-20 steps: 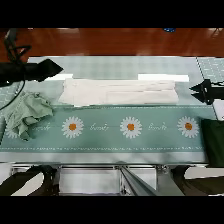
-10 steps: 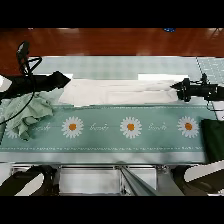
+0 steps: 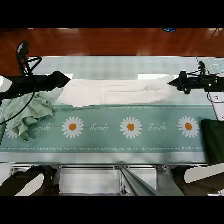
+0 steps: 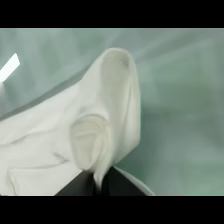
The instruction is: Fold the shirts.
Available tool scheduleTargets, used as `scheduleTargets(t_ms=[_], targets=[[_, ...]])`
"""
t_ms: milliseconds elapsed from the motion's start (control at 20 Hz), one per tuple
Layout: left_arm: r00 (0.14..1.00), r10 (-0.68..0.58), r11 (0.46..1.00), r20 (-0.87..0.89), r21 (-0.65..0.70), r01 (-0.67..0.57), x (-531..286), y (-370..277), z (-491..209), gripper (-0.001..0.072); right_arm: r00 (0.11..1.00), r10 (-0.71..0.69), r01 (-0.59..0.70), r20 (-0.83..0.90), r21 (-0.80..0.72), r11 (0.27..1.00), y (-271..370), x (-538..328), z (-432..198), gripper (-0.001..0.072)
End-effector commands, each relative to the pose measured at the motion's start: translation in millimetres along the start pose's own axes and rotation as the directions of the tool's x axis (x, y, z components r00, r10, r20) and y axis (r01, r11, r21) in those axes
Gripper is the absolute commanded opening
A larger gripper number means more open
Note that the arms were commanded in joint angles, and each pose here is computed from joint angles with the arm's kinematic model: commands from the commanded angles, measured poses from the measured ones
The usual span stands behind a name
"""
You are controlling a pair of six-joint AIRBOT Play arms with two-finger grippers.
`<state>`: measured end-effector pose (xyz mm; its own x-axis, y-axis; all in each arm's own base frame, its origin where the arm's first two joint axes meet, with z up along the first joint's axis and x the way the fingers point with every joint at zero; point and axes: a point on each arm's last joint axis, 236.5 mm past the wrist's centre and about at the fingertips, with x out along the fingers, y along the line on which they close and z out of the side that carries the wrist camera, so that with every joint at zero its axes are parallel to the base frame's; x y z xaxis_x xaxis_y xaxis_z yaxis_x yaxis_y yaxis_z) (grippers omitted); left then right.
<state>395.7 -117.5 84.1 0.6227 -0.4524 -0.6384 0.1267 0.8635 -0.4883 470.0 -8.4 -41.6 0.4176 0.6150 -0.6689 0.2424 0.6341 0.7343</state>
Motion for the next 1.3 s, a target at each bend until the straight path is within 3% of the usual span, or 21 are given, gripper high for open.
scheduleTargets(t_ms=[0,50,250,550,850,1100,1250], targets=[[1.0,-0.02,0.999,-0.016,0.028,0.02,4,-12,-6,0.0227,0.988,-0.152,0.148,-0.01,-0.166,0.975,16,-53,-25,0.0021],[0.999,-0.037,0.997,-0.033,0.067,0.04,7,-23,-12,0.0024,0.987,-0.159,0.161,0.028,-0.199,0.967,30,-71,-30,0.0021],[0.986,-0.137,0.982,-0.095,0.116,0.147,48,-87,-43,0.0024,0.977,-0.126,0.175,0.17,-0.31,0.934,86,-132,-75,0.0021],[0.887,-0.217,0.932,-0.407,0.183,0.312,141,-193,-117,0.0024,0.958,-0.073,0.175,0.276,-0.369,0.913,132,-180,-152,0.0021],[0.638,-0.172,0.876,-0.751,0.179,0.448,182,-267,-238,0.0024,0.951,-0.05,0.175,0.305,-0.398,0.901,148,-196,-179,0.0022],[0.571,-0.185,0.867,-0.8,0.14,0.478,181,-310,-295,0.0025,0.95,-0.051,0.176,0.307,-0.398,0.9,148,-196,-178,0.0022],[0.579,-0.191,0.871,-0.793,0.136,0.472,179,-301,-269,0.0025,0.95,-0.053,0.178,0.308,-0.396,0.901,147,-196,-178,0.0022]])
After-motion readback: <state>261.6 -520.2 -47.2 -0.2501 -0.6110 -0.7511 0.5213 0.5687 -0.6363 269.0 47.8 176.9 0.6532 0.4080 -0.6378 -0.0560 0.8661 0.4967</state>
